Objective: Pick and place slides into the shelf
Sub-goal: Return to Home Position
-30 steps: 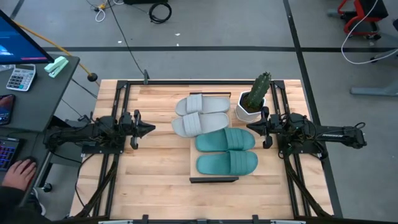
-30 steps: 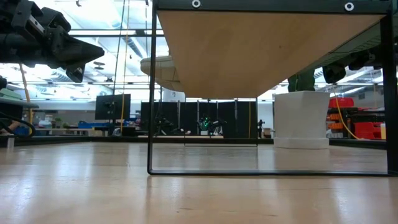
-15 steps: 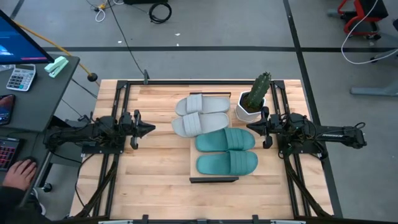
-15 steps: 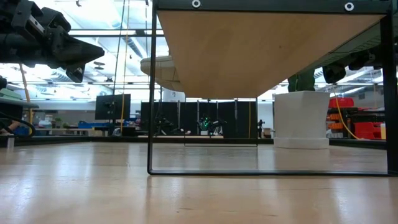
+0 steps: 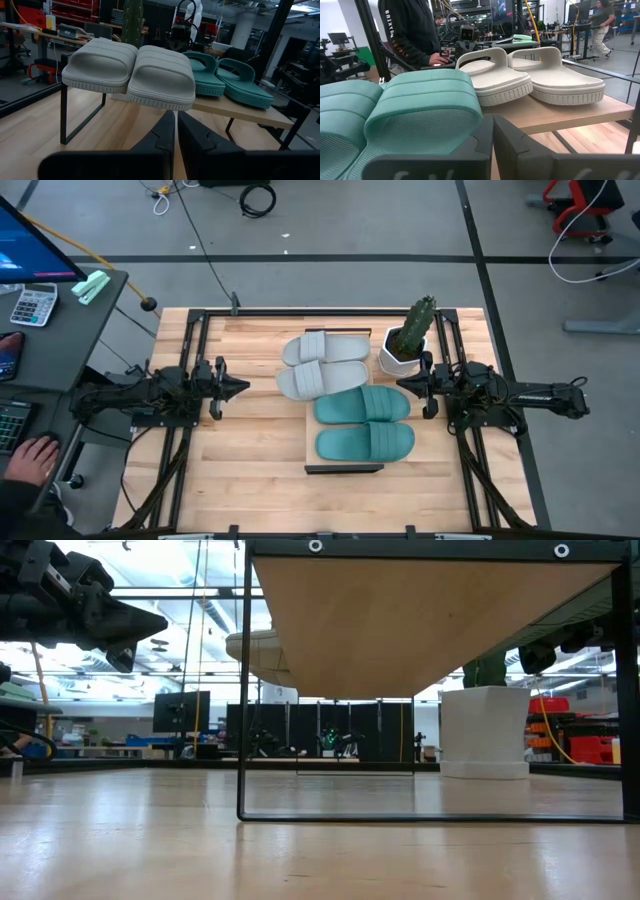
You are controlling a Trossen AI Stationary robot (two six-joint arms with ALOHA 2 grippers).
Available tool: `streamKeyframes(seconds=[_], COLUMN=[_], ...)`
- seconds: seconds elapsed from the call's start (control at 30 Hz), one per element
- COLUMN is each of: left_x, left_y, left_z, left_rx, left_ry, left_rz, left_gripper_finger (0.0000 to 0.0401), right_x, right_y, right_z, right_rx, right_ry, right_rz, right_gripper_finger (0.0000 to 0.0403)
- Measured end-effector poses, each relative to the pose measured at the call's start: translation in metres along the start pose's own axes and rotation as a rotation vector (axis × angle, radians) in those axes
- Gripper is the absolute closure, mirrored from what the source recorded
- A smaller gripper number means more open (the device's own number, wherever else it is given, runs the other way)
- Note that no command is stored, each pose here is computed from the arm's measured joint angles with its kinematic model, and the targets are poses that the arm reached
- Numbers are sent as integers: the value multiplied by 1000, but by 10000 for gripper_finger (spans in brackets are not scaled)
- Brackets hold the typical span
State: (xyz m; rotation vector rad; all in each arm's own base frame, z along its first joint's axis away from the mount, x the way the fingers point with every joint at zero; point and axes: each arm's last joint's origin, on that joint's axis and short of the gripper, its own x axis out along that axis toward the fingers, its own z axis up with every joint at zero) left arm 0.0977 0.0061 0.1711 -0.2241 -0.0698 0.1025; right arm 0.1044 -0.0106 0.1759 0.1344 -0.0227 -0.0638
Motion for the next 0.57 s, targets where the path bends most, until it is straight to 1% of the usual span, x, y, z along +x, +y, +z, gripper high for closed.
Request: streamKeyframes(seconds=[0.13,0.43,0.57], left_x=[0,0,0], left_y=[0,0,0], left_z=[0,0,0], left_rx=[0,0,0], left_ry=[0,0,0], left_rz=[0,0,0], left_gripper_finger=[378,365,369], right_x=[0,0,0], right_y=[0,0,0], right_z=[0,0,0], right_rx=[0,0,0], right_ry=[0,1,1], right_rz=[0,0,0], right_gripper_finger=[385,385,385])
